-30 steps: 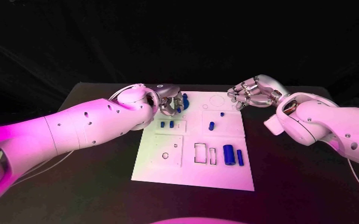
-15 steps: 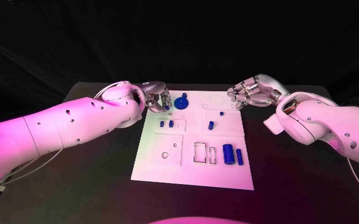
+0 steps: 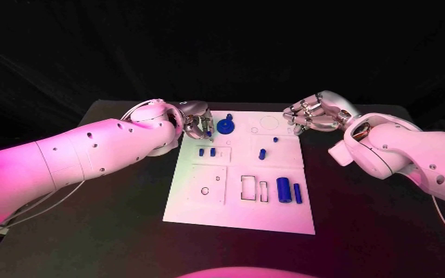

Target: Assemble the parts on the task board

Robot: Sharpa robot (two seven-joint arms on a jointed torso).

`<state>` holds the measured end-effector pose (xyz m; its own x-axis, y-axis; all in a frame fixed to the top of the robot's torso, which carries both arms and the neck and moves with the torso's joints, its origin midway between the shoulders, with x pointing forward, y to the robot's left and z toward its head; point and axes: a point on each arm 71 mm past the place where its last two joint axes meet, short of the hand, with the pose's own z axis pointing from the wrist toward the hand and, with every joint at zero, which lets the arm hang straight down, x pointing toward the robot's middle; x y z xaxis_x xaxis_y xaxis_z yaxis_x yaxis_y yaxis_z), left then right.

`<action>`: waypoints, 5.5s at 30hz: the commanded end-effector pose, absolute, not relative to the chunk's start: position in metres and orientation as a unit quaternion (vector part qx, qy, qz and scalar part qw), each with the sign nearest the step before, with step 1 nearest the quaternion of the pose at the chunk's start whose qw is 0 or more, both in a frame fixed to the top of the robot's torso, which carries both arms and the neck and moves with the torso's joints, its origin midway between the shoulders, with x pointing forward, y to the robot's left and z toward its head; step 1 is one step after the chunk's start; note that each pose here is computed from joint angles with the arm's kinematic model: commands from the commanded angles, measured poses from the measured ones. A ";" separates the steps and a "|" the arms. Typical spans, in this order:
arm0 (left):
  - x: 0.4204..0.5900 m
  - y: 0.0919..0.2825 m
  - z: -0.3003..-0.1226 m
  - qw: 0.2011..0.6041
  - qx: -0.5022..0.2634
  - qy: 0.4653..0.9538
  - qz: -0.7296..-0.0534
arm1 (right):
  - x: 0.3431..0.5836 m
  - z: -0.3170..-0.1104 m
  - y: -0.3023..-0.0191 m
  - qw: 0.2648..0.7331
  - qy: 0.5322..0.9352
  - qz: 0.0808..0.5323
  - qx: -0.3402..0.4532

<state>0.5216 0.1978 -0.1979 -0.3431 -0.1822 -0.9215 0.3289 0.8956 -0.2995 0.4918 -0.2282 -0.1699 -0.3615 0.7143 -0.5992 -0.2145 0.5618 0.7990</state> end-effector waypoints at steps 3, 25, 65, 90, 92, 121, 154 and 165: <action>0.522 0.194 -0.202 0.555 0.051 0.800 -0.223 | 0.492 -0.170 -0.227 0.536 0.702 0.436 0.172; 0.523 0.191 -0.209 0.539 0.063 0.813 -0.214 | 0.491 -0.170 -0.226 0.536 0.702 0.436 0.171; 0.526 0.189 -0.214 0.537 0.068 0.817 -0.198 | 0.491 -0.170 -0.227 0.535 0.703 0.435 0.172; 0.526 0.233 -0.199 0.586 -0.021 0.776 -0.232 | 0.498 -0.175 -0.226 0.591 0.738 0.327 0.007; 0.524 0.242 -0.193 0.594 -0.064 0.758 -0.263 | 0.498 -0.176 -0.220 0.602 0.740 0.298 -0.039; 0.467 0.253 -0.162 0.370 -0.414 0.561 -0.614 | 0.505 -0.199 -0.156 0.610 0.739 0.164 -0.234; 0.467 0.255 -0.164 0.365 -0.424 0.571 -0.601 | 0.501 -0.220 -0.149 0.588 0.751 0.183 -0.239; 0.468 0.253 -0.165 0.359 -0.423 0.575 -0.601 | 0.502 -0.218 -0.148 0.602 0.741 0.190 -0.228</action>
<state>0.4678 0.2561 -0.1657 -0.3620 -0.9284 0.0839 -0.0492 -0.0708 -0.9963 0.5056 -0.1521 -0.2125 -0.1579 -0.1134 -0.9809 -0.5505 0.8348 -0.0079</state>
